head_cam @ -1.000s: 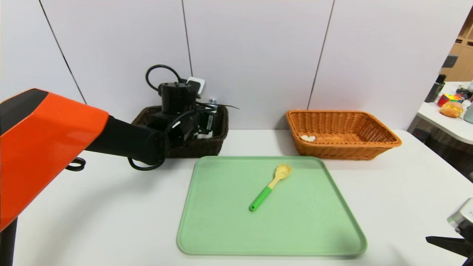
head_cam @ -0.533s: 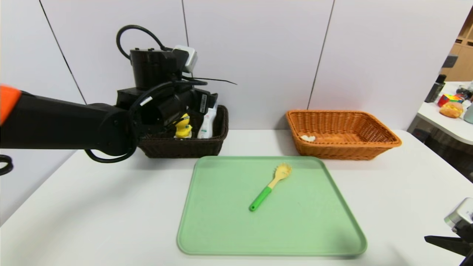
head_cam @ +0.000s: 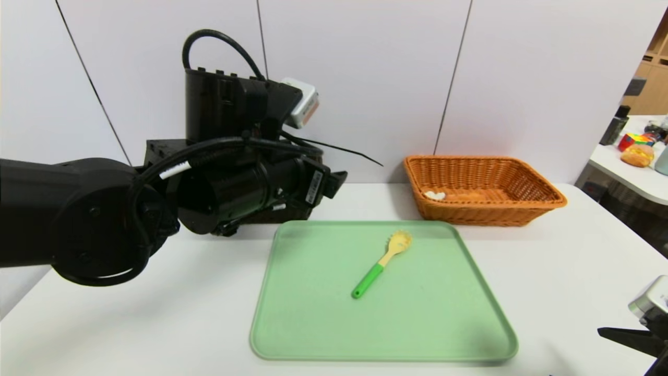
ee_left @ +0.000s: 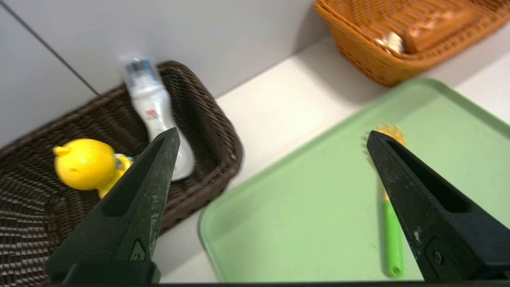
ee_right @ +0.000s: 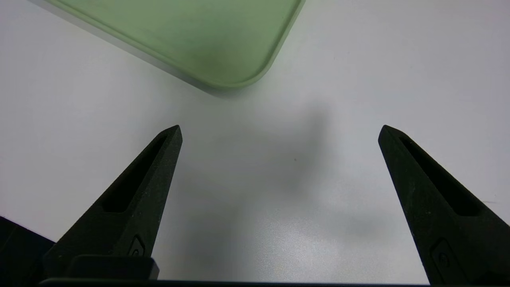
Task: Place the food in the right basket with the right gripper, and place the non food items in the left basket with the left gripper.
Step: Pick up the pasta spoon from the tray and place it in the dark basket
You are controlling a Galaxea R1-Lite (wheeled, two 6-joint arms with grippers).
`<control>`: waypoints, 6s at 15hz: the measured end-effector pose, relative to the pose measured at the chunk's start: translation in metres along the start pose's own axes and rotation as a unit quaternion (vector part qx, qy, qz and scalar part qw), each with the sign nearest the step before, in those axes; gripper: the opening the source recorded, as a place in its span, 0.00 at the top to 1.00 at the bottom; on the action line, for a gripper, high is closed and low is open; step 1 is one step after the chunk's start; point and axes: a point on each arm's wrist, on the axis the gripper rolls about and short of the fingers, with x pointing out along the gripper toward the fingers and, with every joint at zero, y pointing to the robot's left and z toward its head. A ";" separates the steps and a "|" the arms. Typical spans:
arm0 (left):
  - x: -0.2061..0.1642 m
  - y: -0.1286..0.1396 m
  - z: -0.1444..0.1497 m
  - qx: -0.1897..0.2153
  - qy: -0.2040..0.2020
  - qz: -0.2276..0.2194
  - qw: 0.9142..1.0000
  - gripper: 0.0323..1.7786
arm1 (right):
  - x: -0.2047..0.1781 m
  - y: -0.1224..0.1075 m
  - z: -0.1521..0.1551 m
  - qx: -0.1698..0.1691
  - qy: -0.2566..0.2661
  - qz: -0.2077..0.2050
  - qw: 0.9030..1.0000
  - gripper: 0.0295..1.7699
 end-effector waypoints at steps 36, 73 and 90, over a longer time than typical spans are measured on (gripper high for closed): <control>0.082 -0.111 -0.083 0.062 0.147 -0.128 0.979 0.05 | -0.008 0.000 -0.004 0.000 -0.024 -0.004 1.000 0.04; 0.108 -0.108 -0.093 -0.075 0.234 -0.099 0.964 0.05 | -0.015 0.001 -0.015 -0.004 -0.038 -0.008 0.999 0.04; 0.105 -0.106 -0.089 -0.079 0.223 -0.096 0.967 0.94 | -0.014 0.002 -0.016 -0.007 -0.035 -0.007 0.999 0.04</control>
